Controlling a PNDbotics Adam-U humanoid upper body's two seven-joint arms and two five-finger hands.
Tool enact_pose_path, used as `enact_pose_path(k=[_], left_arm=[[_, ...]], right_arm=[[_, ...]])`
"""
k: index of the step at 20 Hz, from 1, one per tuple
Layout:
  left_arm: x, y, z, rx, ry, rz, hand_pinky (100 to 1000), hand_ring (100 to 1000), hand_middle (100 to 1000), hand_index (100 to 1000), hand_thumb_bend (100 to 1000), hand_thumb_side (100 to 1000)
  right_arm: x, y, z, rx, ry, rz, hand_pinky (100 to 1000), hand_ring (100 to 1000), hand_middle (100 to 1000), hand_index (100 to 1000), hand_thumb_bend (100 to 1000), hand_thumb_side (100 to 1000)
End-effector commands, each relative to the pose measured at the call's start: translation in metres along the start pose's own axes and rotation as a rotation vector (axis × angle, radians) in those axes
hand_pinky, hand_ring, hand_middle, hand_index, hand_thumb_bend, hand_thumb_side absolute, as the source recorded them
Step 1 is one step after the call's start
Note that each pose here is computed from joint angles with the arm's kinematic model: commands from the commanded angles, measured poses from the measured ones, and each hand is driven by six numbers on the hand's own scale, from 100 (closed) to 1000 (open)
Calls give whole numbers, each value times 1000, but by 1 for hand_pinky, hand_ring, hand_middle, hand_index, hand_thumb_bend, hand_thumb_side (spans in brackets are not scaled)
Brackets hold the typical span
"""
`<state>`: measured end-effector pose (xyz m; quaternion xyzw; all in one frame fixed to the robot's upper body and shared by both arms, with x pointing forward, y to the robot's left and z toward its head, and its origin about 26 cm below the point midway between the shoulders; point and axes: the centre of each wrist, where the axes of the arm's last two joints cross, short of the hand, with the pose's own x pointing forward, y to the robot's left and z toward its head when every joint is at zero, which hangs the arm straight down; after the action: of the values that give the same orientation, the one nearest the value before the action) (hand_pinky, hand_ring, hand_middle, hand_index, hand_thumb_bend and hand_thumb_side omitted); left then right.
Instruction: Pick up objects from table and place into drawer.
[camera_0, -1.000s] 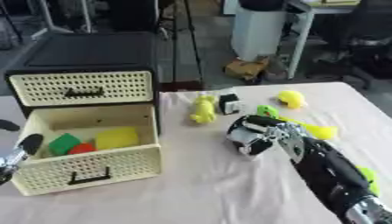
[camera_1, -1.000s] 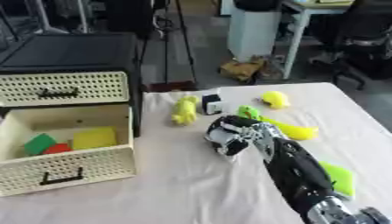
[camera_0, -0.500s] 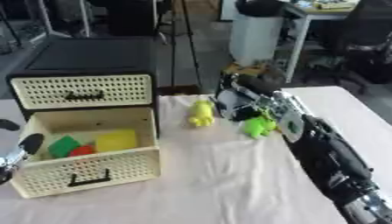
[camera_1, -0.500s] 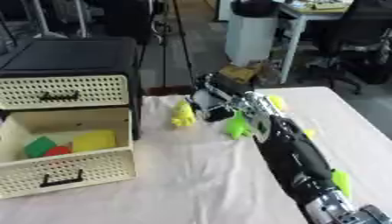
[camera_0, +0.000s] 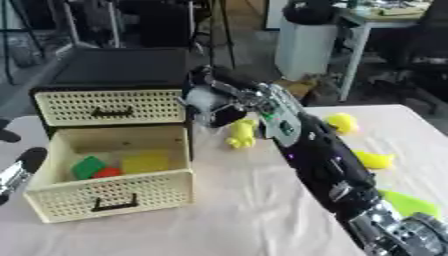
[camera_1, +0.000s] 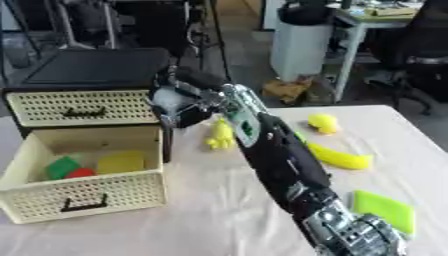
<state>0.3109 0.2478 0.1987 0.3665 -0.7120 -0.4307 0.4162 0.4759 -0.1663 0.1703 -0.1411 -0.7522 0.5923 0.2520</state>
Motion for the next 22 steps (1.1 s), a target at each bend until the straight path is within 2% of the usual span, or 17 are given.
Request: enact_pose_path(k=[1, 2, 3, 4, 5, 6, 7, 8, 9, 12, 13, 16, 18, 19, 22], left_arm=[[11, 11, -5, 33, -56, 4, 100, 100, 100, 724, 559, 1000], [13, 12, -6, 35, -64, 7, 100, 100, 100, 724, 560, 1000], [14, 12, -7, 36, -71, 9, 100, 100, 100, 724, 560, 1000], [15, 12, -8, 36, -75, 11, 100, 100, 100, 724, 561, 1000], [15, 13, -8, 36, -78, 12, 100, 100, 100, 724, 562, 1000], [16, 13, -8, 36, -79, 12, 100, 100, 100, 724, 562, 1000], [16, 13, -9, 37, -81, 12, 100, 100, 100, 724, 562, 1000], [16, 13, -9, 37, -81, 12, 100, 100, 100, 724, 562, 1000], [16, 14, -9, 38, -82, 11, 100, 100, 100, 723, 563, 1000], [16, 14, -9, 37, -82, 10, 100, 100, 100, 723, 564, 1000], [16, 13, -9, 35, -82, 10, 100, 100, 100, 723, 563, 1000], [15, 12, -8, 26, -82, 6, 100, 100, 100, 722, 562, 1000], [13, 11, -7, 17, -77, 1, 100, 100, 100, 722, 562, 1000], [12, 10, -6, 9, -71, -2, 100, 100, 100, 722, 556, 1000], [4, 3, -1, -60, -55, -32, 100, 100, 100, 726, 541, 1000]], right_arm=[[7, 8, -17, 20, -19, -2, 139, 426, 663, 665, 100, 202], [9, 15, -21, 30, -21, -2, 154, 441, 674, 680, 100, 181], [11, 20, -24, 40, -22, 5, 219, 503, 710, 720, 100, 100], [13, 25, -27, 51, -23, 23, 446, 660, 759, 769, 100, 100], [15, 26, -29, 59, -22, 57, 581, 745, 785, 795, 100, 100], [17, 28, -31, 59, -21, 95, 687, 808, 815, 816, 100, 175], [19, 28, -33, 52, -21, 133, 779, 860, 844, 827, 197, 264], [20, 27, -34, 38, -20, 169, 836, 895, 871, 832, 141, 351], [21, 26, -34, 13, -14, 199, 870, 915, 879, 835, 344, 372], [21, 18, -34, -87, 15, 264, 923, 947, 898, 842, 460, 459], [22, 15, -34, -124, 27, 281, 952, 960, 906, 847, 502, 516], [22, 6, -33, -224, 63, 320, 955, 960, 911, 848, 532, 549], [21, 1, -30, -278, 79, 326, 949, 952, 910, 847, 494, 562], [20, -1, -28, -302, 87, 324, 923, 926, 881, 839, 369, 500], [15, -9, -15, -373, 123, 310, 892, 880, 841, 828, 207, 436]])
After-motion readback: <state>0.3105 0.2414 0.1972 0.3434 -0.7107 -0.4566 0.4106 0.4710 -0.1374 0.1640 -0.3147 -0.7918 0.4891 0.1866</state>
